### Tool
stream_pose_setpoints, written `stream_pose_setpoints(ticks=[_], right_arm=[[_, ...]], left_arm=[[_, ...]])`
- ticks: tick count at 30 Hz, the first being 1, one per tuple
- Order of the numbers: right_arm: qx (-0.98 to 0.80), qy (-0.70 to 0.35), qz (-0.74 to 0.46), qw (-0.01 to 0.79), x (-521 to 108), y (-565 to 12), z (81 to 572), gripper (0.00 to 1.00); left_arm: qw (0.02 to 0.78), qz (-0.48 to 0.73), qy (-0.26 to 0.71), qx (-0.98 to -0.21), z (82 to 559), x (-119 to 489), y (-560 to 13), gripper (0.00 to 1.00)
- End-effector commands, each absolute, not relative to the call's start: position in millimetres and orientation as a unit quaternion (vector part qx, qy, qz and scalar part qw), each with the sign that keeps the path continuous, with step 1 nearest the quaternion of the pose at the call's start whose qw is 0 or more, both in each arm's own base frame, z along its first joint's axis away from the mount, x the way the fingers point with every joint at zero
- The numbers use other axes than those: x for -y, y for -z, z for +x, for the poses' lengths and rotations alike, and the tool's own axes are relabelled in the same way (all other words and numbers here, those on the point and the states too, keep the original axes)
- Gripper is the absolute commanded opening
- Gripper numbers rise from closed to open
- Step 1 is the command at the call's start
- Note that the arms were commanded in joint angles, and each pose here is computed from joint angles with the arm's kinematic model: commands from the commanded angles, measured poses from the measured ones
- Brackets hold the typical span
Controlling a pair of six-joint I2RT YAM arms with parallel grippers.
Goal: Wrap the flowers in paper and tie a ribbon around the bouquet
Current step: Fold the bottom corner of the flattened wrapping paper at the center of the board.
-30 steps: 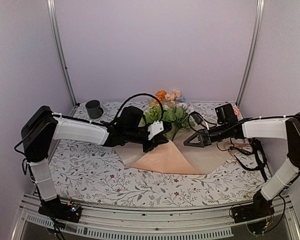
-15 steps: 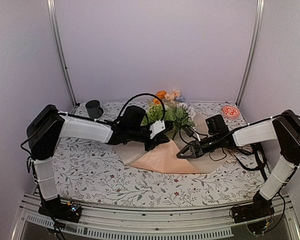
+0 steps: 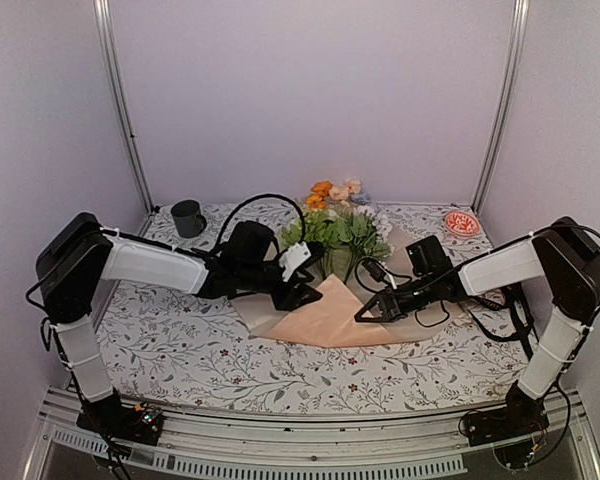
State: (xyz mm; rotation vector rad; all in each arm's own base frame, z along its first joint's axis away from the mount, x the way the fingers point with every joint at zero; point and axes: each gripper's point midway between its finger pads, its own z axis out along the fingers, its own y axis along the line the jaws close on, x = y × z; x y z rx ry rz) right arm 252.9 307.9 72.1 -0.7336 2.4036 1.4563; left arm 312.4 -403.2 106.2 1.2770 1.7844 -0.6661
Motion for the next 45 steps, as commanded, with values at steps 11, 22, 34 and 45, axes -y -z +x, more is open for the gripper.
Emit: stream_pose_setpoints(ticks=[11,22,34,45], right_arm=[[-0.853,-0.470,-0.193,0.121,-299,-46,284,0.01],[-0.872,-0.453,-0.158,0.097,-288,-19,286,0.01],[-0.851,-0.475,-0.204,0.091,-296,-33,284,0.00],[-0.852,-0.469,-0.213,0.095,-296,-35,284,0.01]], left_arm=[[0.280,0.294,0.172,-0.898,305,298,-14,0.48],[0.215,0.283,0.155,-0.922,270,268,26,0.42],[0.351,0.448,0.292,-0.769,246,333,-88,0.63],[0.324,0.444,0.425,-0.719,240,359,-107,0.70]])
